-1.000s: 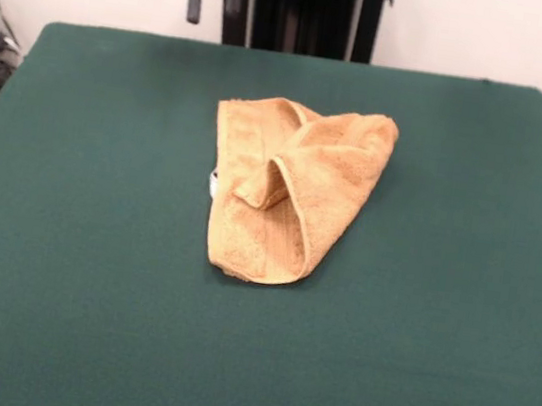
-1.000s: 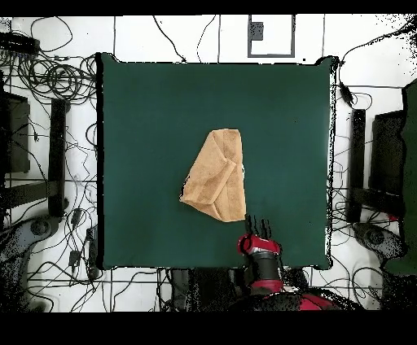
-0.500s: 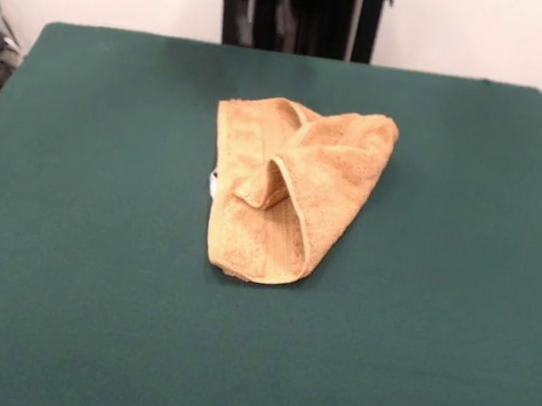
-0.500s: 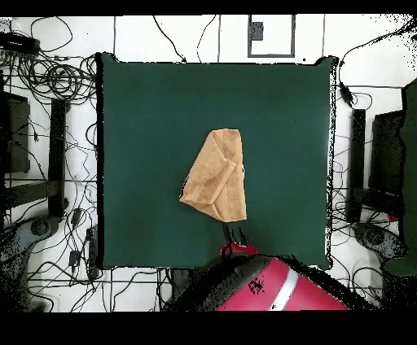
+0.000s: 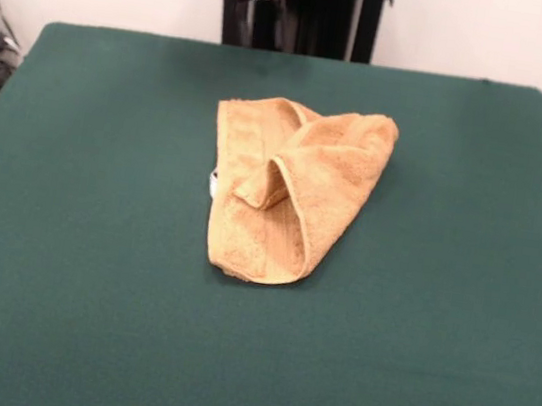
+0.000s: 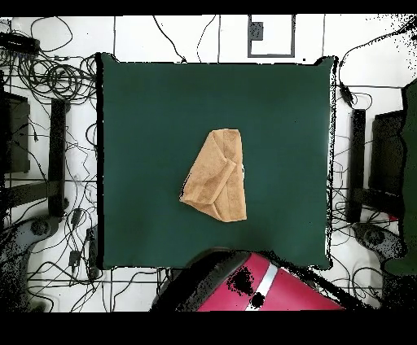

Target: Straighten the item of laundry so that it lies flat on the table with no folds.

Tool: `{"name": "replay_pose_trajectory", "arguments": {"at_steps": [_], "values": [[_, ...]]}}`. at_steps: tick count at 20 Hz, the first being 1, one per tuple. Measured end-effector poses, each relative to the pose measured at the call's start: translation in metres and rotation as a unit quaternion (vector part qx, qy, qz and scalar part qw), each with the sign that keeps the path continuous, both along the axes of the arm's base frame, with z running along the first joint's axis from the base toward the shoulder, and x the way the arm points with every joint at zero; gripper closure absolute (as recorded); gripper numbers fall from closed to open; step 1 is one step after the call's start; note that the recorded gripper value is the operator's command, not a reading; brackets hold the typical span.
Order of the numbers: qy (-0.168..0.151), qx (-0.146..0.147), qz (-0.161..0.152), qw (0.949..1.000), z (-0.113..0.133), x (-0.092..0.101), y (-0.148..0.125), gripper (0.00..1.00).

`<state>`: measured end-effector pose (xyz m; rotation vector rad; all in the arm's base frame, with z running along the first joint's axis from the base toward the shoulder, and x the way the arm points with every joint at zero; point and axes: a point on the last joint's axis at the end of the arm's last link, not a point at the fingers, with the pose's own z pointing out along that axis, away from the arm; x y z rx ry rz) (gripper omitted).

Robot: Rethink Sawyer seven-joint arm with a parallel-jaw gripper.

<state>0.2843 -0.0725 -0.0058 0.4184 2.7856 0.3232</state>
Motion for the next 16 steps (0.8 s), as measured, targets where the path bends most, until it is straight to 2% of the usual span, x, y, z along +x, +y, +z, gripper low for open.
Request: {"name": "replay_pose_trajectory", "arguments": {"at_steps": [7,11,16], "values": [[-0.027,-0.005,-0.011,0.9996,0.003,0.016,-0.012,0.00],[-0.061,0.003,-0.024,0.9979,0.011,0.026,-0.023,0.00],[-0.059,0.003,-0.018,0.9981,0.023,0.009,-0.048,0.00]]}}
